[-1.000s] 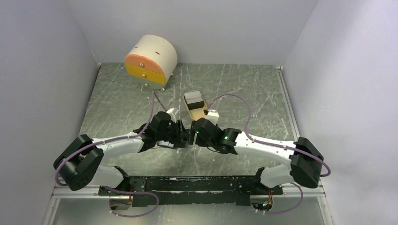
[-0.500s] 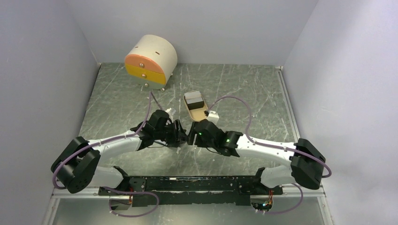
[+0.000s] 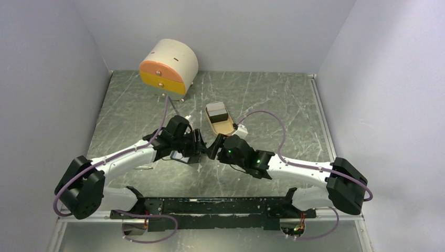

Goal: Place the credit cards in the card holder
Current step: Place the card holder at the center of the board, then open the card holder at the center of the board.

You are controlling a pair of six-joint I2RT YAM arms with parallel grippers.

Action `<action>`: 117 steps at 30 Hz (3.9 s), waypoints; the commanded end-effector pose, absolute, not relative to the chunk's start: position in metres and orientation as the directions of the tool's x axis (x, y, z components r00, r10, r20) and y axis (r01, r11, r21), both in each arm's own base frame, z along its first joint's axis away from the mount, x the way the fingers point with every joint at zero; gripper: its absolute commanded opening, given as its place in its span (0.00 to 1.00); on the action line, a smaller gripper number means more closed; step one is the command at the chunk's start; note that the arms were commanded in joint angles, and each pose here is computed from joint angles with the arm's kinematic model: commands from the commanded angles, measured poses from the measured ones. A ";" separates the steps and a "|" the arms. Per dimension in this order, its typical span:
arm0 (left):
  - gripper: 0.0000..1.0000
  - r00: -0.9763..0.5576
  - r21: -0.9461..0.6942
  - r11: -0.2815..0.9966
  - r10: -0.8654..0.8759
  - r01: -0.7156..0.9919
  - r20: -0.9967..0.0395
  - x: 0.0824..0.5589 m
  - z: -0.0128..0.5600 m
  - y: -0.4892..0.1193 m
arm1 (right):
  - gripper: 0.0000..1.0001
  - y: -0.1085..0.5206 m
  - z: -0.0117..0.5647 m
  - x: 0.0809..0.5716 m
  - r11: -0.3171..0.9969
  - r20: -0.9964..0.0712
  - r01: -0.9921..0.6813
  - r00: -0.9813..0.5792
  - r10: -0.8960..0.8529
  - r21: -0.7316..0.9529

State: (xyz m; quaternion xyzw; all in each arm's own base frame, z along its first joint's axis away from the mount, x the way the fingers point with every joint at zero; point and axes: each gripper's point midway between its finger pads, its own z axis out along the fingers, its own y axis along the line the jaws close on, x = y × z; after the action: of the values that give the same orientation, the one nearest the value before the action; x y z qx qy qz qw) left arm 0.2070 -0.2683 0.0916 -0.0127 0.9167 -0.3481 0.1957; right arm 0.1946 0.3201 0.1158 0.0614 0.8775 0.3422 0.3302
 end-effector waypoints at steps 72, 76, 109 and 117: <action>0.50 -0.888 -0.675 0.736 -0.344 -0.053 -0.305 0.245 0.085 -0.150 | 0.00 0.313 0.018 0.188 0.811 -0.444 -0.152 -0.884 0.144 0.565; 0.50 -0.894 -0.671 0.739 -0.342 -0.066 -0.289 0.240 0.074 -0.155 | 0.02 0.294 0.012 0.185 0.802 -0.428 -0.139 -0.890 0.156 0.582; 0.50 -0.924 -0.900 0.426 -0.301 0.092 -0.237 0.213 0.075 -0.216 | 0.07 0.279 0.008 0.183 0.739 -0.366 -0.096 -0.906 0.213 0.666; 0.51 -0.935 -0.902 0.421 -0.271 0.101 -0.231 0.210 0.066 -0.218 | 0.07 0.280 0.007 0.183 0.742 -0.366 -0.100 -0.908 0.205 0.663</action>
State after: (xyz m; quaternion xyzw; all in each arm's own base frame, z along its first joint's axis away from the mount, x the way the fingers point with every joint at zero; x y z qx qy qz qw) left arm 0.2125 -0.2106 0.0579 -0.0813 0.8399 -0.5094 0.1688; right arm 0.1869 0.2830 0.0141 0.0304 0.9028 0.3665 0.2232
